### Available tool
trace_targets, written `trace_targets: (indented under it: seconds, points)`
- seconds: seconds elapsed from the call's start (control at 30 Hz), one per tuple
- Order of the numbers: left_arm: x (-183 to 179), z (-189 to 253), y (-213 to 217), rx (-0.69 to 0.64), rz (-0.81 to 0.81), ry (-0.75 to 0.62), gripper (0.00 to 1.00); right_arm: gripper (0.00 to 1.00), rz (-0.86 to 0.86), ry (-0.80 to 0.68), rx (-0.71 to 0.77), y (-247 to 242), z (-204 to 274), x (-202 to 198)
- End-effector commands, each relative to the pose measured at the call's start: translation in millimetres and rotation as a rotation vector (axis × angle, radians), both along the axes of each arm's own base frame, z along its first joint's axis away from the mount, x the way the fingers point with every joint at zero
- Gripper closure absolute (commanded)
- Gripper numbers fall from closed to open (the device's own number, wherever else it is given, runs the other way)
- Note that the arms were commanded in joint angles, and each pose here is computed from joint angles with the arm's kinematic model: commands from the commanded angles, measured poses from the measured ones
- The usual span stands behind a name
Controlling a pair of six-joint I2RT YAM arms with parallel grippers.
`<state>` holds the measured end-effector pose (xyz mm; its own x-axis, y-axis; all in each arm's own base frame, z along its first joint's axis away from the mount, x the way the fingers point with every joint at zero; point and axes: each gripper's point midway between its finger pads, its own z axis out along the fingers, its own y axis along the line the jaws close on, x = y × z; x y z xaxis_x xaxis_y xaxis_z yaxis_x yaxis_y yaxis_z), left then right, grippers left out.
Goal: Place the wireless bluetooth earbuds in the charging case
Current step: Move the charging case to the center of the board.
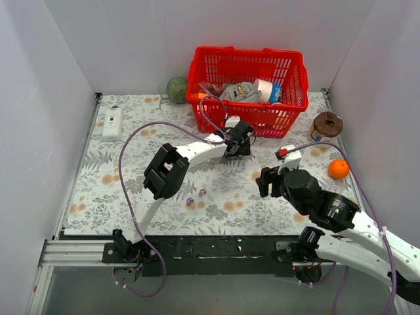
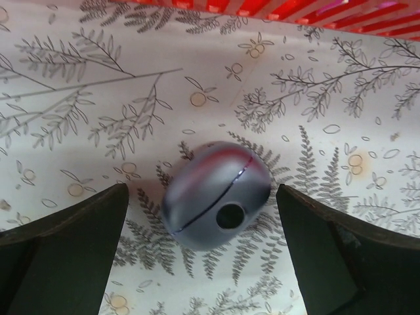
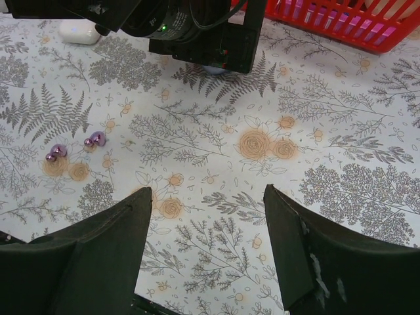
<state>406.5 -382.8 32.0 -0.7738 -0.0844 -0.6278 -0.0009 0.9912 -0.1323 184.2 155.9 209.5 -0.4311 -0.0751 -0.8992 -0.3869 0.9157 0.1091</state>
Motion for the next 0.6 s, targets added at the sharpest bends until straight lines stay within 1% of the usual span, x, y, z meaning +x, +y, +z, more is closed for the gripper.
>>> trace_targets:
  seconds: [0.0,0.17,0.2,0.3,0.43,0.5,0.57]
  points:
    - [6.7,-11.3,20.5,0.115,-0.063,-0.025,0.02,0.24,-0.004,-0.015,0.033,1.0,10.6,0.9]
    - [9.9,-13.8,17.5,0.124,-0.126,-0.052,0.04,0.25,-0.001,-0.006,0.027,1.0,8.7,-0.1]
    - [6.0,-18.9,16.2,0.118,-0.149,-0.038,0.06,0.25,0.001,-0.007,0.028,1.2,9.3,-0.2]
    - [5.5,-17.4,9.0,0.097,-0.206,-0.051,0.08,0.25,0.004,-0.001,0.028,1.5,8.3,-1.1]
    - [-6.1,-22.1,1.5,0.049,-0.276,-0.043,0.12,0.26,0.007,0.005,0.025,1.6,7.3,-2.0]
    - [-8.4,-13.9,-5.0,0.017,-0.316,-0.070,0.14,0.26,0.007,0.005,0.025,1.6,7.3,-2.0]
    - [-19.1,-20.1,-3.6,0.017,-0.360,-0.058,0.16,0.26,0.008,0.006,0.024,2.1,6.6,-2.0]
